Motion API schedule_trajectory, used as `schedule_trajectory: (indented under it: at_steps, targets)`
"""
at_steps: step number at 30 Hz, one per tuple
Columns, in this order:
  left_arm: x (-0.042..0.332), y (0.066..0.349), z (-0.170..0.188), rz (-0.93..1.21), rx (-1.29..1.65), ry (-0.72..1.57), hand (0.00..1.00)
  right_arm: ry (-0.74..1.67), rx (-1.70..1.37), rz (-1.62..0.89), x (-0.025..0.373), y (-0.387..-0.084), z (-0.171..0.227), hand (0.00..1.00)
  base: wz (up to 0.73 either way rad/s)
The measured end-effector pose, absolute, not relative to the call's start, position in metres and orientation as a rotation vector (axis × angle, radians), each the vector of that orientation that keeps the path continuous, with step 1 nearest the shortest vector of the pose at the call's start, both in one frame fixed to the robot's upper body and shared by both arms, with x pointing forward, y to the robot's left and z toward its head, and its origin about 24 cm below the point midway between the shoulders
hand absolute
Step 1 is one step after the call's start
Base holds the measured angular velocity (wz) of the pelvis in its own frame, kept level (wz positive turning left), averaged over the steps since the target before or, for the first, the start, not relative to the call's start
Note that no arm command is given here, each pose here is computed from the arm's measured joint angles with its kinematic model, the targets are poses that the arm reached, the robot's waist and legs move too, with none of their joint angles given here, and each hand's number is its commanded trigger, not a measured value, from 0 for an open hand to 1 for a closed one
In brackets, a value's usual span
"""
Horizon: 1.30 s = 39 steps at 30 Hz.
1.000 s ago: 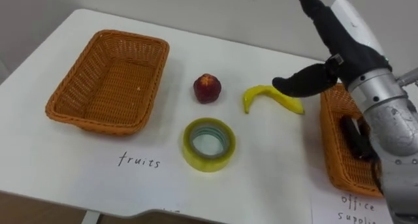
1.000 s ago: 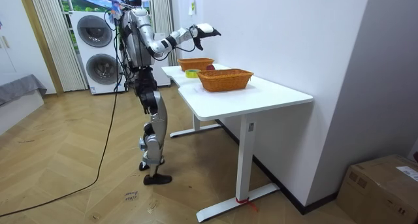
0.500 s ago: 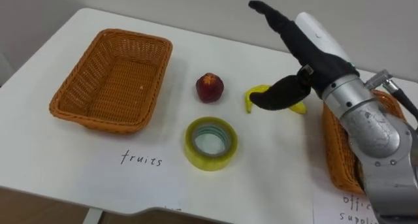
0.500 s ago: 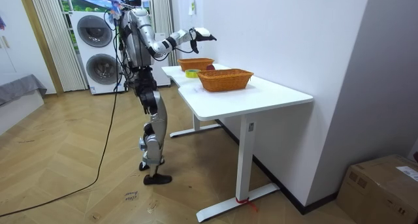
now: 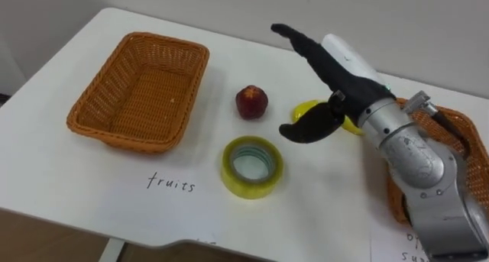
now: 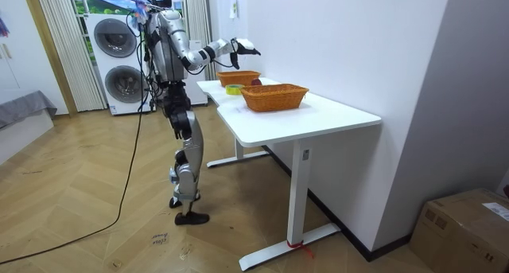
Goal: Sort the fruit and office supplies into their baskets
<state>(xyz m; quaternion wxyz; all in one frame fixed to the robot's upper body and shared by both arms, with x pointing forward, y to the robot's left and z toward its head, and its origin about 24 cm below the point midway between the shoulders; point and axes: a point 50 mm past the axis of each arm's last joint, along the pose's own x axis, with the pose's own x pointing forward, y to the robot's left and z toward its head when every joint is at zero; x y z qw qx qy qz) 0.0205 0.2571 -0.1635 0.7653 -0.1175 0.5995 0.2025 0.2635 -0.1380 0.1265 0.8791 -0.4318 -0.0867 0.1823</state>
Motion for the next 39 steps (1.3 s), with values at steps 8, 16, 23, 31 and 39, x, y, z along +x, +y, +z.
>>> schedule_trajectory:
  at_steps: [8, 16, 23, 31, 39]
  targets:
    - [0.023, 0.255, -0.164, 0.419, -0.246, 1.311, 0.00, -0.134, -0.910, 0.393, 0.265, -0.137, 0.119, 0.00, 0.04]
    - [0.027, 0.256, -0.163, 0.413, -0.236, 1.304, 0.00, -0.099, -0.935, 0.414, 0.265, -0.132, 0.109, 0.00, 0.04]
    - [0.029, 0.255, -0.163, 0.412, -0.236, 1.302, 0.00, -0.033, -0.941, 0.416, 0.269, -0.135, 0.097, 0.00, 0.02]
    - [0.030, 0.253, -0.164, 0.400, -0.208, 1.310, 0.00, 0.059, -0.914, 0.445, 0.272, -0.134, 0.077, 0.00, 0.01]
    - [0.032, 0.251, -0.164, 0.382, -0.197, 1.307, 0.00, 0.068, -0.895, 0.466, 0.271, -0.130, 0.075, 0.00, 0.00]
